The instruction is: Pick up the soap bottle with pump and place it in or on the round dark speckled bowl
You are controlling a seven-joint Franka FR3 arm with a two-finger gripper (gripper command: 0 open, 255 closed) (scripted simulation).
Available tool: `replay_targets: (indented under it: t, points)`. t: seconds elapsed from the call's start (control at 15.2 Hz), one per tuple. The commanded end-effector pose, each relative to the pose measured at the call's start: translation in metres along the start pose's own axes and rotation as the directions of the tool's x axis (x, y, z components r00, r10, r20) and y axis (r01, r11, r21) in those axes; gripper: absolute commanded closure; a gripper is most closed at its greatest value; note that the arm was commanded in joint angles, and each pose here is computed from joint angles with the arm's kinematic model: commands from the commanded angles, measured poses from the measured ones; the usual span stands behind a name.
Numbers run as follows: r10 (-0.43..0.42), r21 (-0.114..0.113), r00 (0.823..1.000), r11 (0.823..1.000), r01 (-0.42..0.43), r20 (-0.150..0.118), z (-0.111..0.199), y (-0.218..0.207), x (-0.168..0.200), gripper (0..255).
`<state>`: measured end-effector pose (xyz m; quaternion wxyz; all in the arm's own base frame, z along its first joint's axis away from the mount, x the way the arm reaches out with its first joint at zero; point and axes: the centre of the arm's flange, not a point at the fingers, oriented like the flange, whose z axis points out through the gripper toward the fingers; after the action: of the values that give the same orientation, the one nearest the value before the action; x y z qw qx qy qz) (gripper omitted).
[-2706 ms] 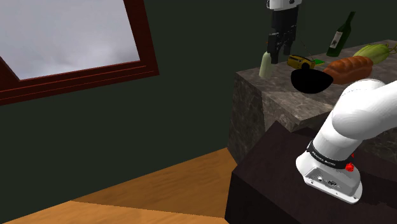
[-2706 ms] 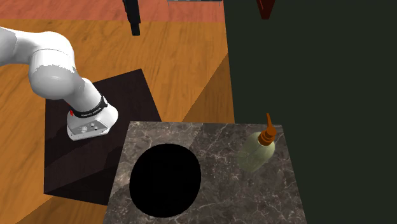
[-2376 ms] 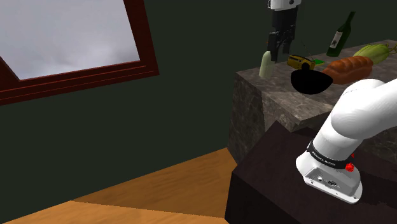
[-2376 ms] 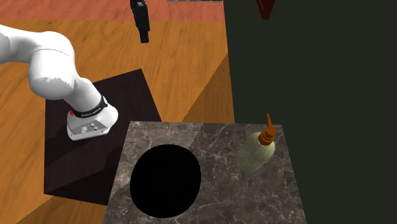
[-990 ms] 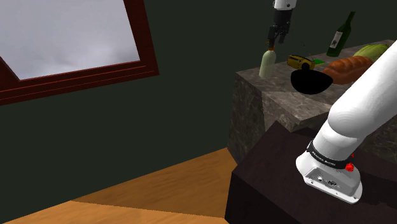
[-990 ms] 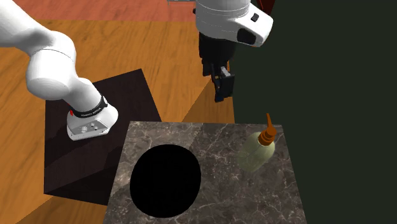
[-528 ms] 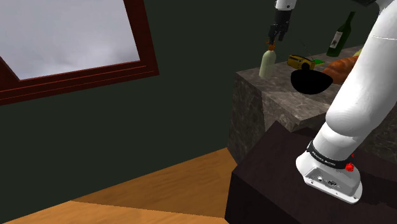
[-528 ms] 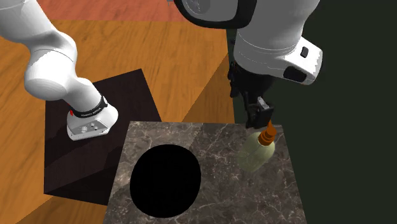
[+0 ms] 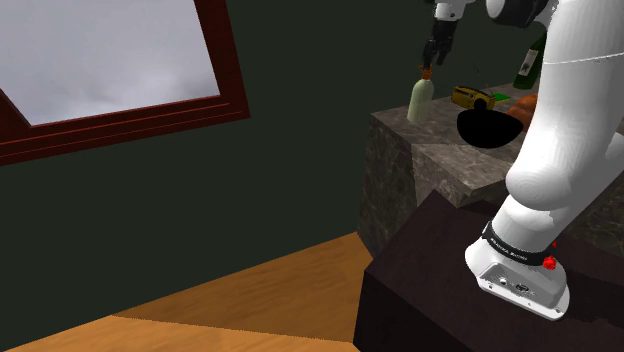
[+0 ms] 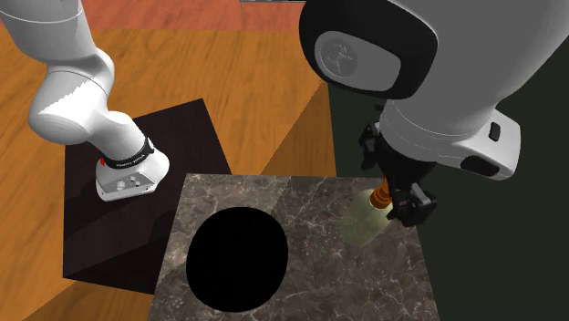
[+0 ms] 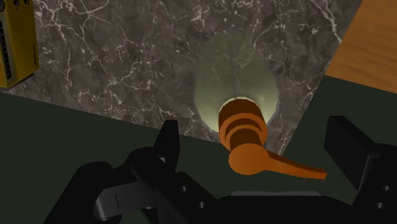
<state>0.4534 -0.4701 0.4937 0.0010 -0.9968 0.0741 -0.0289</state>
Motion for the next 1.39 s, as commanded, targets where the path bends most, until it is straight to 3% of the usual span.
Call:
replay_targets:
  t: [0.0,0.26,0.73,0.79,1.32]
  points:
    - [0.0,0.0,1.0,1.0,0.0,-0.001,0.01,0.001,0.002,0]
    - [0.0,0.0,1.0,1.0,0.0,-0.001,0.029,0.001,0.002,0]
    - [0.0,0.0,1.0,1.0,0.0,-0.001,0.029,0.001,0.002,0]
    - [0.0,0.0,1.0,1.0,0.0,-0.001,0.029,0.001,0.002,255]
    - [0.0,0.0,1.0,1.0,0.0,-0.001,0.029,0.001,0.002,255]
